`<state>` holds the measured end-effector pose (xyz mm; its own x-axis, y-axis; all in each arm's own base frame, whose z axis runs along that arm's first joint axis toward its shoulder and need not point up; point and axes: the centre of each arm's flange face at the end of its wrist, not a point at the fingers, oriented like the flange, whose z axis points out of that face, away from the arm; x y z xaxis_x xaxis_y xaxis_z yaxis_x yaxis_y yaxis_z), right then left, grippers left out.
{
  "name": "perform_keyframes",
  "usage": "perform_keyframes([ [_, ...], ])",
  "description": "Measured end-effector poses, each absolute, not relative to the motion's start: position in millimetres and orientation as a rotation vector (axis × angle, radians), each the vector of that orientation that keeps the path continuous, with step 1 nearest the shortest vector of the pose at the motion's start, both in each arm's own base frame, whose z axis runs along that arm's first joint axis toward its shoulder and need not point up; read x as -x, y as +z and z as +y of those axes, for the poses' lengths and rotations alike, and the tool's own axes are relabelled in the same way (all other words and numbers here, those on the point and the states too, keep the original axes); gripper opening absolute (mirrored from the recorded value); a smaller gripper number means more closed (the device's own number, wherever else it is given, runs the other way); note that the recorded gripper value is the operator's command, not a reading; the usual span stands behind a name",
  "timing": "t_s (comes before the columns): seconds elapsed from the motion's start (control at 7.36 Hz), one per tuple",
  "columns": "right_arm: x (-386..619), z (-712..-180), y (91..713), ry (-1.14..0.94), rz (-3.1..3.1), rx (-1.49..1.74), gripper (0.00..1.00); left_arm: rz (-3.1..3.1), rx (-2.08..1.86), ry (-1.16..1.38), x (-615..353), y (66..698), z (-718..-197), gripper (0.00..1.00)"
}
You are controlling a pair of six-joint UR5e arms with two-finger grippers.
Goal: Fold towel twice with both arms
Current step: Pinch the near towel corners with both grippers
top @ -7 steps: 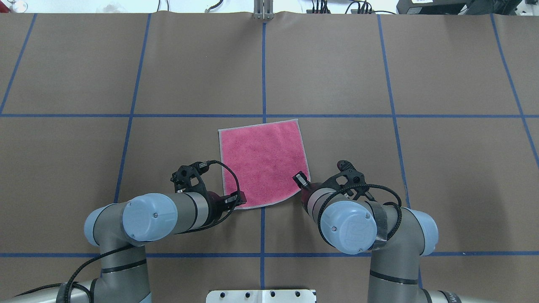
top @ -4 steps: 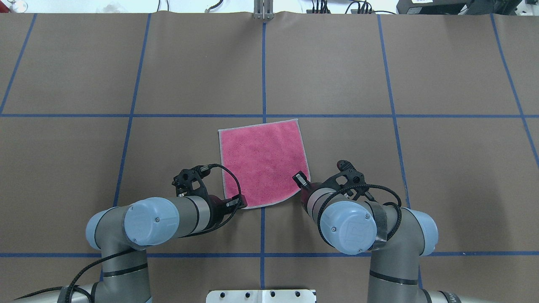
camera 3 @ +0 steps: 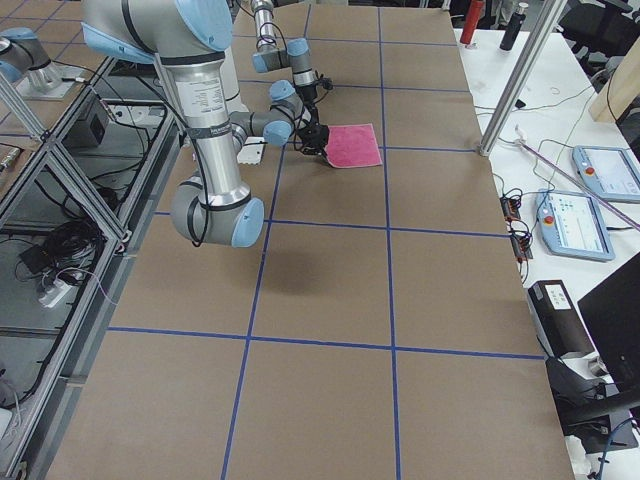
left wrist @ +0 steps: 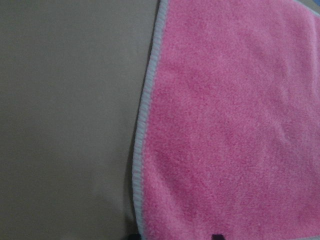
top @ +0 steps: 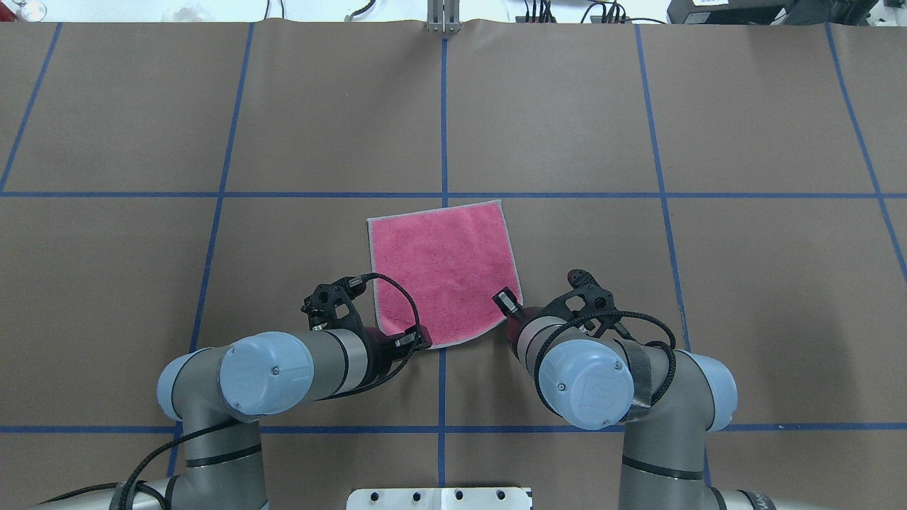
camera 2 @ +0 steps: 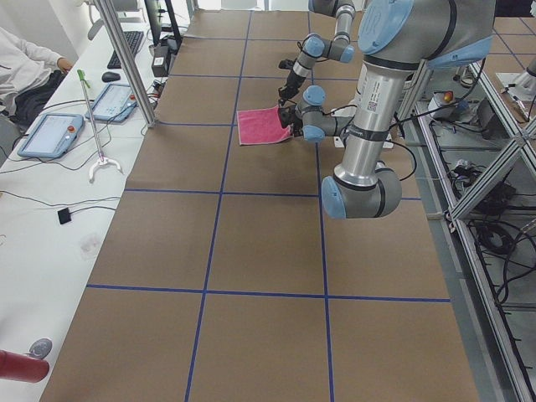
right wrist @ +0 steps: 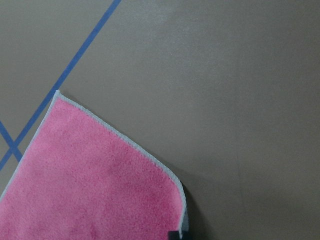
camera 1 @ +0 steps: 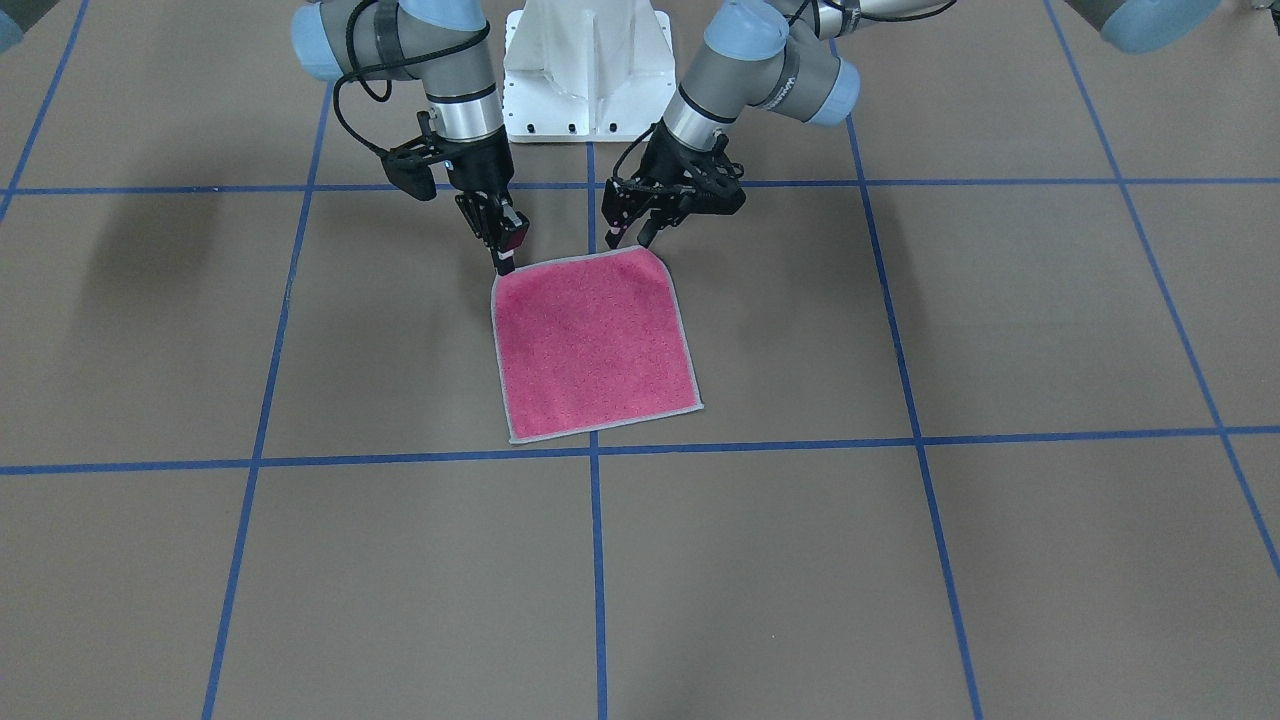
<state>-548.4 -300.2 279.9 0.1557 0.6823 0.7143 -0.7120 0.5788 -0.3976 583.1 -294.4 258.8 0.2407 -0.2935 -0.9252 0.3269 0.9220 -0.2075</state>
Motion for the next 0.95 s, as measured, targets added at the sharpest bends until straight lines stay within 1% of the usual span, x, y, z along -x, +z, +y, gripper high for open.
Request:
perform_keyframes([
  [0.68,549.4,-299.0,281.0,0.997,-1.0,-0.037,0.0,1.269,-0.002,-0.452,-587.0,253.3,-291.0,0.58],
  [0.81,549.8,-298.3,280.9,0.997,-1.001,-0.04,0.0,1.265,0.0,-0.451,-588.5,254.6,-289.7,0.63],
  [0.95,550.3,-297.7,280.7,0.997,-1.002,-0.042,0.0,1.262,0.004,-0.447,-590.7,255.6,-286.7,0.65],
])
